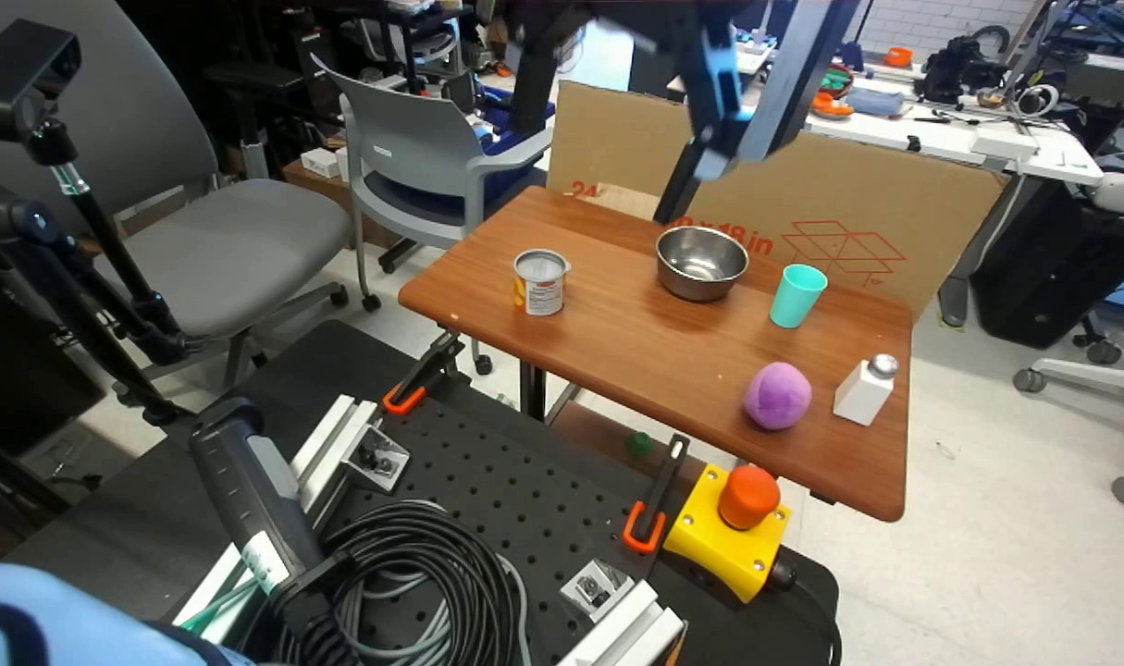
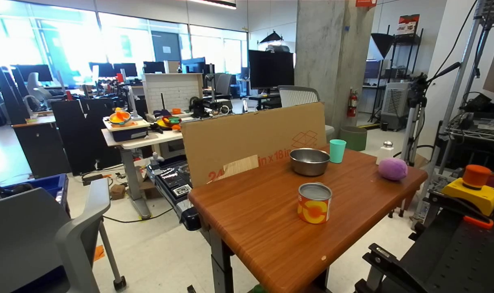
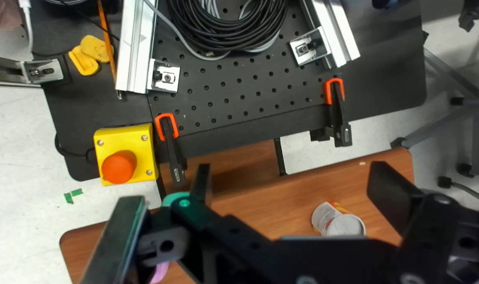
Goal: Move the tin can forward
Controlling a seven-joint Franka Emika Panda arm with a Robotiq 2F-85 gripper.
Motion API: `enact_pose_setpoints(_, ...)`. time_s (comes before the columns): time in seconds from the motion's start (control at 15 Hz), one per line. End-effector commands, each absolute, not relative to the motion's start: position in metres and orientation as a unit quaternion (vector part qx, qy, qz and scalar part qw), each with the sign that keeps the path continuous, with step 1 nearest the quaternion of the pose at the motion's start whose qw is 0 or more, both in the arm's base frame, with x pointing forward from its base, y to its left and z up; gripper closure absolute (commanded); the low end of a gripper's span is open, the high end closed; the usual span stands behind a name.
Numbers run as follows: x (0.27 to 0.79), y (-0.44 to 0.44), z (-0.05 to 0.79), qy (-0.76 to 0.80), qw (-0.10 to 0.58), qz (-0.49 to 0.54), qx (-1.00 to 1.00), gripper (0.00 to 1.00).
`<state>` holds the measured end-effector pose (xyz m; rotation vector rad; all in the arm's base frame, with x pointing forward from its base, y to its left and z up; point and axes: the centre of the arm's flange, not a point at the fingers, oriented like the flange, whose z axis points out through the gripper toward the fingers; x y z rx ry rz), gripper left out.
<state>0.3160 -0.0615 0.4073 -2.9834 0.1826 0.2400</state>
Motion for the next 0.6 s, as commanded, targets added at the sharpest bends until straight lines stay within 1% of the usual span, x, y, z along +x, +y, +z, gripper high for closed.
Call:
enact_pose_setpoints(0.0,0.330,-0.042,0.332,0.038,0.058,0.120,-0.990,0.00)
enact_pose_setpoints(0.27,0.345,-0.029,0.266,0.035,0.042,0.182,-0.982,0.00)
enact_pose_setpoints(0.53,0.364,-0.007,0.215,0.026,0.020,0.218,-0.975,0.00)
